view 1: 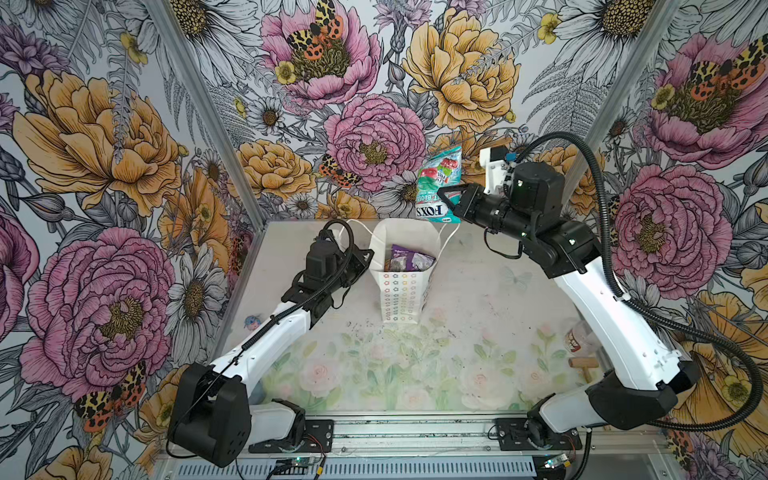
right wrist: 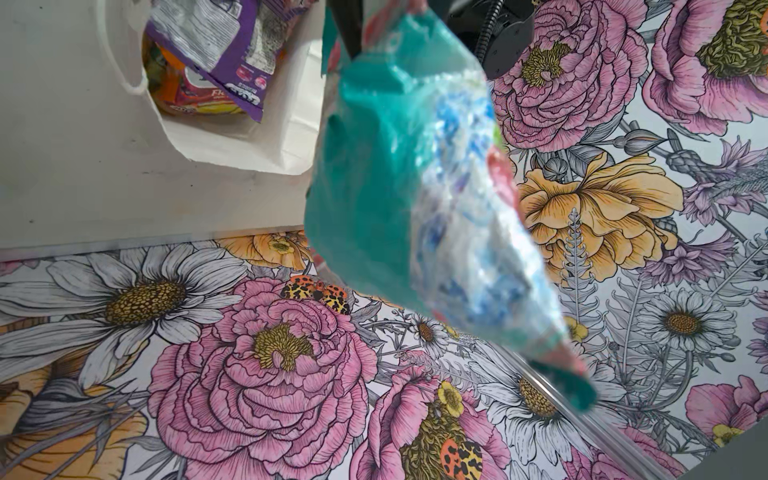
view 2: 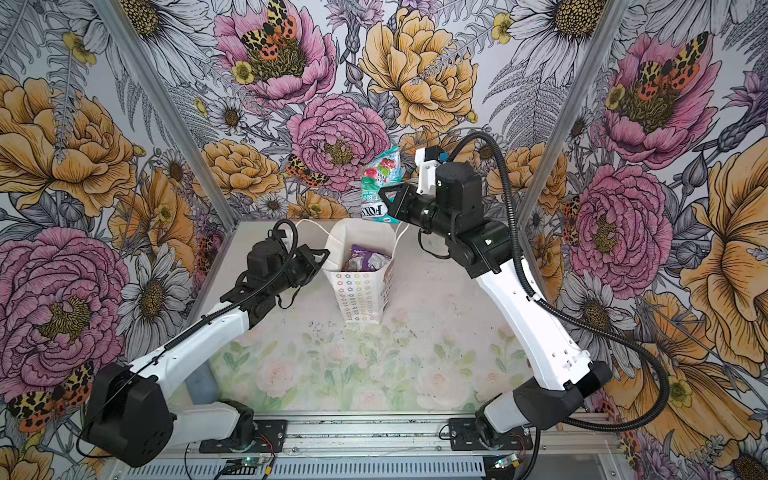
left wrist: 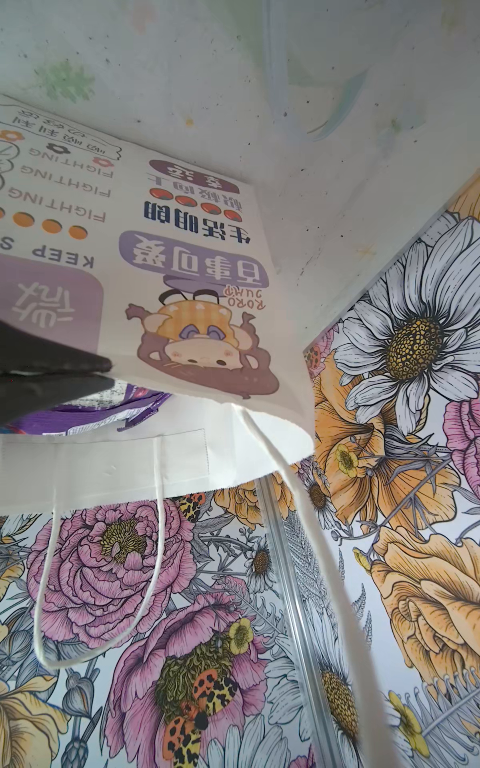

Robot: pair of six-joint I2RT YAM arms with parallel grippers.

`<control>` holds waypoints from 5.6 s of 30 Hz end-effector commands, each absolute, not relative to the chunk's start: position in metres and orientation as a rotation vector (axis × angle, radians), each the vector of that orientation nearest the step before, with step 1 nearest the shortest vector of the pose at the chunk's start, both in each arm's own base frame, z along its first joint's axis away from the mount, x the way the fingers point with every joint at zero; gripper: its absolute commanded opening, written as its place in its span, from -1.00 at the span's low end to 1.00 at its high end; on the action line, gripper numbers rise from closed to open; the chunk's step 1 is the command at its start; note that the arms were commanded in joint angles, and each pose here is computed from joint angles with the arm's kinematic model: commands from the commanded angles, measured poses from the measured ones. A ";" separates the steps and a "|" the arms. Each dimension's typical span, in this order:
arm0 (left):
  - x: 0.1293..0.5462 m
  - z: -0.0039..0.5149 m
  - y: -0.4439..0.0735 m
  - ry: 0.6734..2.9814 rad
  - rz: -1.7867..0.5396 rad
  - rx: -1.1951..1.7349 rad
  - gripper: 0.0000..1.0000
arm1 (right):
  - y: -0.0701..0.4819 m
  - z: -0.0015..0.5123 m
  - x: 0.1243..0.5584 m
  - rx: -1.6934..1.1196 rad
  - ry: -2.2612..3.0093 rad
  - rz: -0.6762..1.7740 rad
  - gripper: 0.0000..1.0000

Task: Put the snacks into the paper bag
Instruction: 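Swing the held teal packet over the bag opening beside the left gripper, then lower the teal packet into the bag with the right gripper, then push the teal packet deeper into the bag with the right gripper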

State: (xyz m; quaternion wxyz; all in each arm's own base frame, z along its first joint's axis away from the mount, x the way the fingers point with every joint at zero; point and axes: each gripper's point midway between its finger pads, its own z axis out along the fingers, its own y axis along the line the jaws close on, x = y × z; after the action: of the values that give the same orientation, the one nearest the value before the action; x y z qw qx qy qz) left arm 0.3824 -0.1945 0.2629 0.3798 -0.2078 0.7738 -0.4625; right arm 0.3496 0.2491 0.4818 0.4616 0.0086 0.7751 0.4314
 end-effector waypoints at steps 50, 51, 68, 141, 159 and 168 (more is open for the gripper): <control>0.382 0.272 -0.195 1.924 -1.219 -0.517 -1.00 | 0.316 0.348 0.360 0.338 2.077 0.946 -1.00; 0.382 0.273 -0.196 1.922 -1.222 -0.514 -1.00 | 0.316 0.346 0.359 0.341 2.085 0.949 -1.00; 0.380 0.273 -0.197 1.918 -1.229 -0.509 -1.00 | 0.331 0.327 0.349 0.326 2.161 0.965 -1.00; 0.380 0.274 -0.196 1.916 -1.234 -0.514 -1.00 | 0.333 0.348 0.348 0.159 2.203 0.880 0.99; 0.377 0.280 -0.195 1.906 -1.233 -0.507 -1.00 | 0.324 0.403 0.340 0.023 2.109 0.830 0.99; 0.375 0.285 -0.197 1.898 -1.243 -0.497 -1.00 | 0.349 0.373 0.360 -0.028 2.190 0.823 0.99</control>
State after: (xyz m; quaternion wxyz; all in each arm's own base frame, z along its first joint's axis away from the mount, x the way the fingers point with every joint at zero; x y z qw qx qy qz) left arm 0.3807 -0.1958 0.2655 0.3866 -0.2046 0.7651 -0.4726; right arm 0.3526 0.3374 0.3944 0.4121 0.0074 0.8470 0.3357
